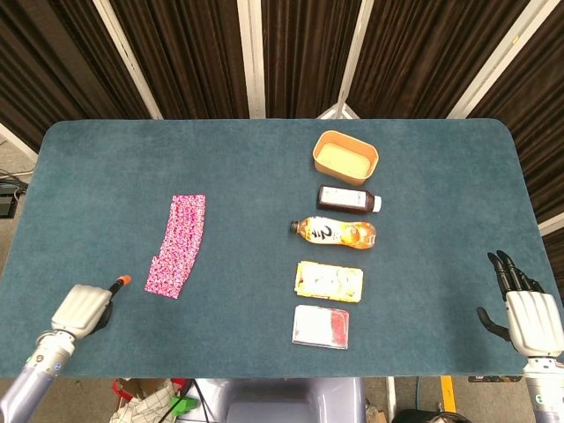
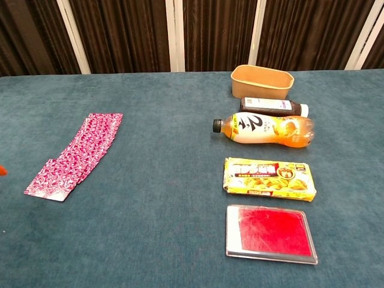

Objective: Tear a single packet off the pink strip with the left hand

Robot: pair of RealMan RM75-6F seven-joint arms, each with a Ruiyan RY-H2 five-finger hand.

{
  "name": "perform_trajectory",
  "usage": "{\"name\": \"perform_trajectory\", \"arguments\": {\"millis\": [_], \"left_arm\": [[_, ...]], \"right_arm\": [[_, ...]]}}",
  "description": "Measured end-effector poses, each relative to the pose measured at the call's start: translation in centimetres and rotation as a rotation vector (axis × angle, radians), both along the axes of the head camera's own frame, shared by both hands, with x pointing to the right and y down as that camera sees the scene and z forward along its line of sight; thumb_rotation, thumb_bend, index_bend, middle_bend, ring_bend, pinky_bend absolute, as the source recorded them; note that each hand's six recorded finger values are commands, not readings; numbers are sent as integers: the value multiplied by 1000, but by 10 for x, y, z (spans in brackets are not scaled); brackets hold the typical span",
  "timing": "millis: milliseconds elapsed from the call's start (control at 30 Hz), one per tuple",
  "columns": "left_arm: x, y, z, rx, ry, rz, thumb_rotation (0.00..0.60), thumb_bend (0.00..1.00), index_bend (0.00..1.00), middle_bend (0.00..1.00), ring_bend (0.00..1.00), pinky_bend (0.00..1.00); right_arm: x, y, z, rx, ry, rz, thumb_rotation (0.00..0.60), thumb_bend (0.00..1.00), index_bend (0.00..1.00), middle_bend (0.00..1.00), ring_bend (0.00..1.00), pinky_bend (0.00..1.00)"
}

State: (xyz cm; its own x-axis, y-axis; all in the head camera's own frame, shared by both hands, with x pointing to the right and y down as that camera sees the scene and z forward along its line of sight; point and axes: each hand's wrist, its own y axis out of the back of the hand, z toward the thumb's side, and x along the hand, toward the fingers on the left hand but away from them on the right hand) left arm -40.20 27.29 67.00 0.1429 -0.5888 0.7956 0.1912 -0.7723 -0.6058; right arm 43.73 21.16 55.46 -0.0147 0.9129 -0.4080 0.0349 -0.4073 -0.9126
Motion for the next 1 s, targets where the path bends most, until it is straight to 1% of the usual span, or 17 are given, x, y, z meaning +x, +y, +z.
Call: {"name": "perform_trajectory", "arguments": {"millis": [67,133,233,467,767,1000], "left_arm": [[9,3,7,-24,8,17,600,990,167,876,775,760],[16,3,11,-33,16,35,600,990,167,876,775,760],[26,3,13,-27,29,54,600,990,167,876,775,760],[41,1,10,2,74,76,600,989,171,876,774,760],[51,0,-4,32,98,93,600,989,174,876,774,760],[54,-6,6,21,90,100,600,989,174,876,774,760]], "right_arm": [[1,0,-1,3,-2,2,600,311,0,89,231,346],[1,0,-2,5,-4,3,600,311,0,89,231,346],[2,-1,-2,6,-6,6,600,312,0,89,231,346],[4,-1,-2,4,-9,11,600,312,0,89,231,346],[5,-2,0,-2,-6,15,600,311,0,89,231,346],[6,-2,-1,-2,-3,21,600,311,0,89,231,346]]}}
